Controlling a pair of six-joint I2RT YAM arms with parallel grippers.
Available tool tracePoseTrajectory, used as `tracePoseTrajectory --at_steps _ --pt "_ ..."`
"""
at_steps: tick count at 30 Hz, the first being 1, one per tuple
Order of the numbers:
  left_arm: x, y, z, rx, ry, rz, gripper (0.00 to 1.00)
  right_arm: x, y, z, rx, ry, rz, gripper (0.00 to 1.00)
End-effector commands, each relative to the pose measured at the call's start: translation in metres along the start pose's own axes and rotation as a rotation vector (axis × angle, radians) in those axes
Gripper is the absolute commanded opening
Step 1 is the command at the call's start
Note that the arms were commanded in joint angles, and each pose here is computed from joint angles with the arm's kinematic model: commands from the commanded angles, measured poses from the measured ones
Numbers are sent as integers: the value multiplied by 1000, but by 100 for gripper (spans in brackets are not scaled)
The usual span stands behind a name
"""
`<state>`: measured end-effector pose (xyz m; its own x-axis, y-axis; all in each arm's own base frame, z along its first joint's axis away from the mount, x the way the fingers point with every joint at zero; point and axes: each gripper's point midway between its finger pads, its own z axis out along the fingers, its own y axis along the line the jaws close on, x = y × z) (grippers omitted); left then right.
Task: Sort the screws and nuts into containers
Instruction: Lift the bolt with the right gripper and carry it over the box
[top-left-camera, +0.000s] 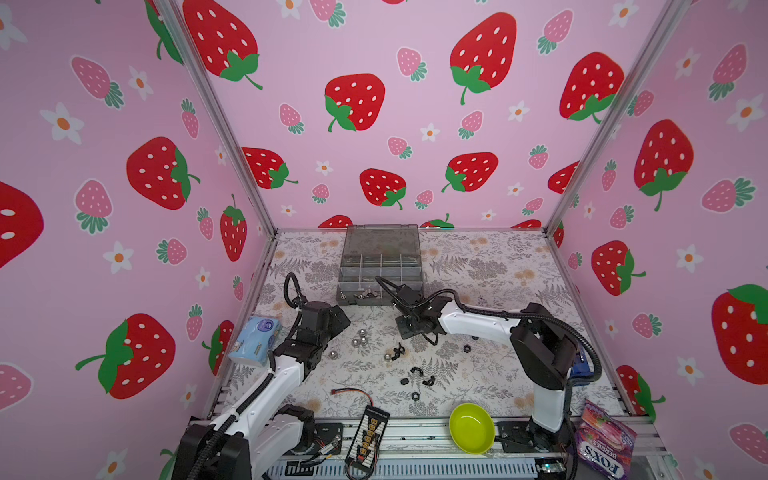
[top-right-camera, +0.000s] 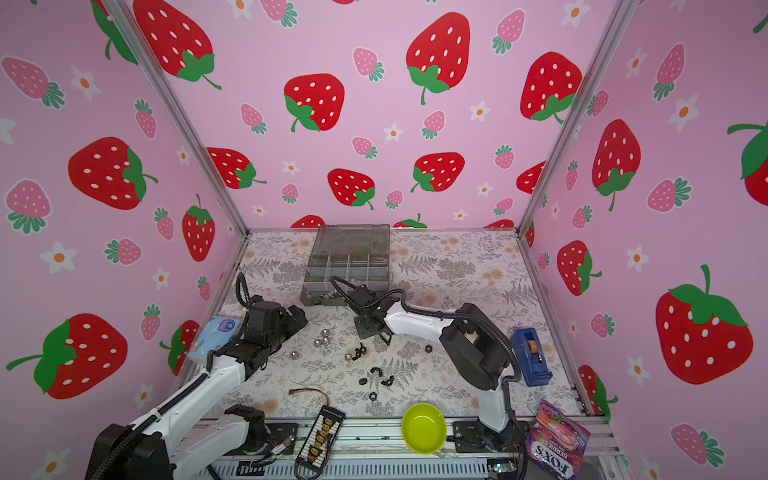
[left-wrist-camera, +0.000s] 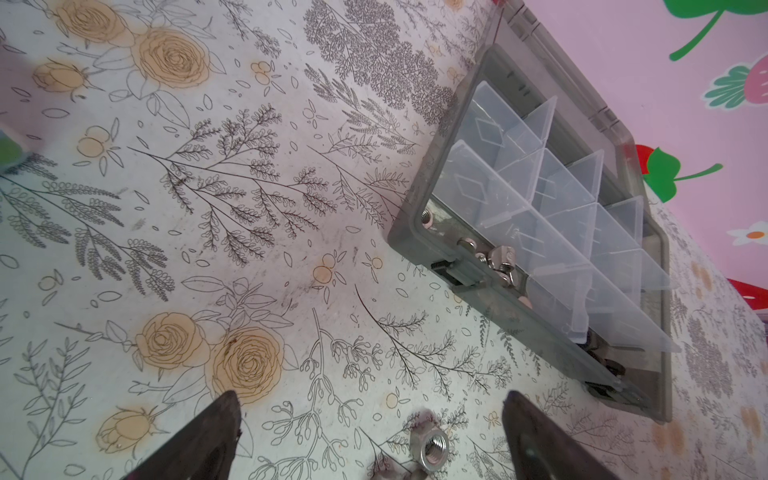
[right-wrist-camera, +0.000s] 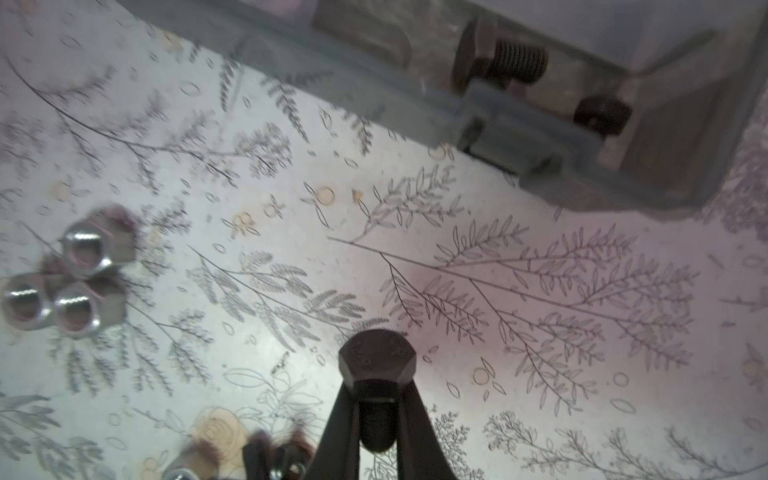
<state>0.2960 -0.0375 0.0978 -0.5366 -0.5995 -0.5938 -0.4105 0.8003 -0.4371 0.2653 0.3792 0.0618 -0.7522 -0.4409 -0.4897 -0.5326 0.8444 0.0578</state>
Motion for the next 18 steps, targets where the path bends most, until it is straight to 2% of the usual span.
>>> tracePoseTrajectory --at_steps 1,10,18 --pt "-14 -5 -6 3 -46 -16 99 -25 2 -3 5 -50 -33 3" --pt "-17 -9 -6 10 -44 -12 99 -92 -2 -14 -9 -179 2 5" --pt "-16 -8 -5 7 -43 -10 99 -112 -11 4 -15 -181 27 5"
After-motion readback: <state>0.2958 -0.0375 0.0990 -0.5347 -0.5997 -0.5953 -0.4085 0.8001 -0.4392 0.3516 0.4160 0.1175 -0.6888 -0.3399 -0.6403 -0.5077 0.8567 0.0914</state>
